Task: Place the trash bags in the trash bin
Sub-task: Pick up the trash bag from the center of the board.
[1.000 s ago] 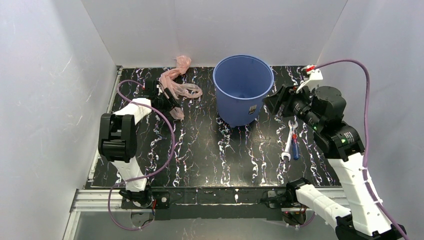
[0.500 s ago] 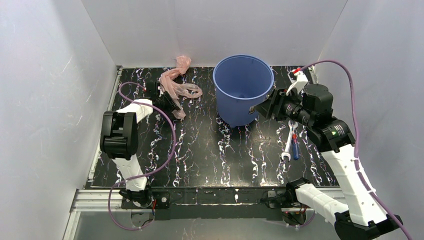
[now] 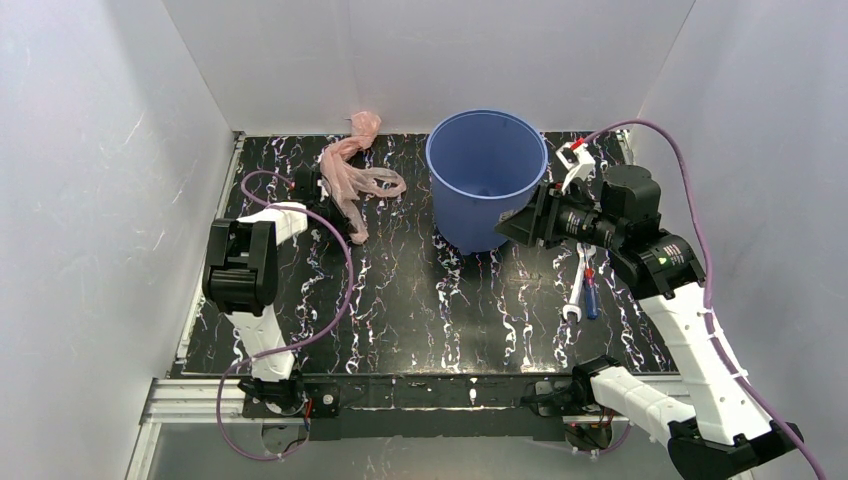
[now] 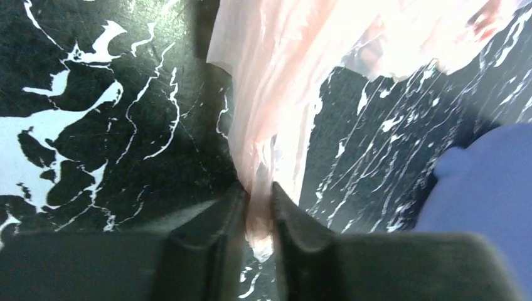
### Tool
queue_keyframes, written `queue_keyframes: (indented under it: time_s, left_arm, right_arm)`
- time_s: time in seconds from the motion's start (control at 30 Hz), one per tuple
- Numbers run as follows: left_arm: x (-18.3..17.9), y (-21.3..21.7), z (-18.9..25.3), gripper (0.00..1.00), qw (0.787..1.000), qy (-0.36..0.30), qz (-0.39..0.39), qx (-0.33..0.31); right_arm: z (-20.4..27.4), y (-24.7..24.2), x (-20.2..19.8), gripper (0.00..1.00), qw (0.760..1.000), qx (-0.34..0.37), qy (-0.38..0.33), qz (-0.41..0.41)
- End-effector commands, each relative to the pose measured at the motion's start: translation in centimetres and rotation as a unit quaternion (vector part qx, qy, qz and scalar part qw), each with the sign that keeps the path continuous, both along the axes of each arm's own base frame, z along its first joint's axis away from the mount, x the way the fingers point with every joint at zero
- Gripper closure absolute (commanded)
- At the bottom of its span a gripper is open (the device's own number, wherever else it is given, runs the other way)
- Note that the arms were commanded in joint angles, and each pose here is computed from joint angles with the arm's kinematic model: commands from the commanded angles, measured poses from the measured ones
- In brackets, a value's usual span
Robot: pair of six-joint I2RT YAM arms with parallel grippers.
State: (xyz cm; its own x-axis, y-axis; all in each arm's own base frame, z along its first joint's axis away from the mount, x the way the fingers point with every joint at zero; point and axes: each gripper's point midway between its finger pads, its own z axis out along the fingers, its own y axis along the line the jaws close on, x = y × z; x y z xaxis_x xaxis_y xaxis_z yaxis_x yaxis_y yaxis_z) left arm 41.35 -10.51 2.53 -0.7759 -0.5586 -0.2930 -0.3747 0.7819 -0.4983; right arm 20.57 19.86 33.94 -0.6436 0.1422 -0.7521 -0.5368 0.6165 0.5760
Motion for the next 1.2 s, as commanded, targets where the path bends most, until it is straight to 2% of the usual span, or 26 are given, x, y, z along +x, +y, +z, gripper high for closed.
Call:
queue_keyframes:
  time_s: [0.0, 0.07, 0.23, 0.47, 0.6, 0.73, 0.87, 1.0, 1.13, 1.17]
  left_arm:
    - [-2.1, 0.4, 0.6, 0.92, 1.0, 0.01, -0.016, 0.014]
    - [-2.8, 0.5, 1.2, 1.0, 1.0, 0.001, -0.018, 0.015]
    - [-6.2, 0.6, 3.5, 1.0, 0.999, -0.027, -0.031, 0.013]
    - [-14.1, -0.2, 4.3, 1.0, 0.998, -0.037, -0.057, 0.018]
    - [-17.8, -1.1, 4.6, 1.0, 0.997, -0.047, -0.065, 0.013]
    - [-20.9, -1.8, 5.5, 1.0, 0.994, -0.069, -0.08, 0.004]
    - [-24.2, -1.9, 6.0, 1.0, 0.993, -0.072, -0.093, -0.006]
    - [-26.4, -2.6, 6.5, 1.0, 0.991, -0.075, -0.108, -0.034]
    - [-26.9, -4.3, 8.7, 1.0, 0.988, -0.067, -0.12, -0.07]
    - [-26.9, -4.4, 9.2, 1.0, 0.987, -0.067, -0.13, -0.063]
  right_arm:
    - [1.5, 1.0, -1.2, 0.39, 0.998, 0.03, -0.02, 0.049]
    - [0.9, 1.2, -1.6, 0.39, 0.998, 0.029, -0.009, 0.06]
    - [-0.8, 0.9, -2.5, 0.37, 0.997, 0.003, 0.007, 0.072]
    - [-1.1, 2.5, -5.1, 0.39, 0.992, 0.004, 0.007, 0.128]
    - [-2.3, 4.1, -6.6, 0.37, 0.988, -0.022, 0.008, 0.152]
    - [-5.5, 6.2, -9.6, 0.36, 0.977, -0.081, 0.014, 0.198]
    - [-8.2, 8.2, -12.7, 0.35, 0.966, -0.136, -0.011, 0.218]
    - [-10.9, 8.7, -13.1, 0.35, 0.953, -0.233, -0.058, 0.184]
    - [-12.9, 10.1, -12.9, 0.29, 0.926, -0.306, -0.101, 0.194]
    - [-13.3, 10.5, -12.8, 0.29, 0.919, -0.317, -0.115, 0.203]
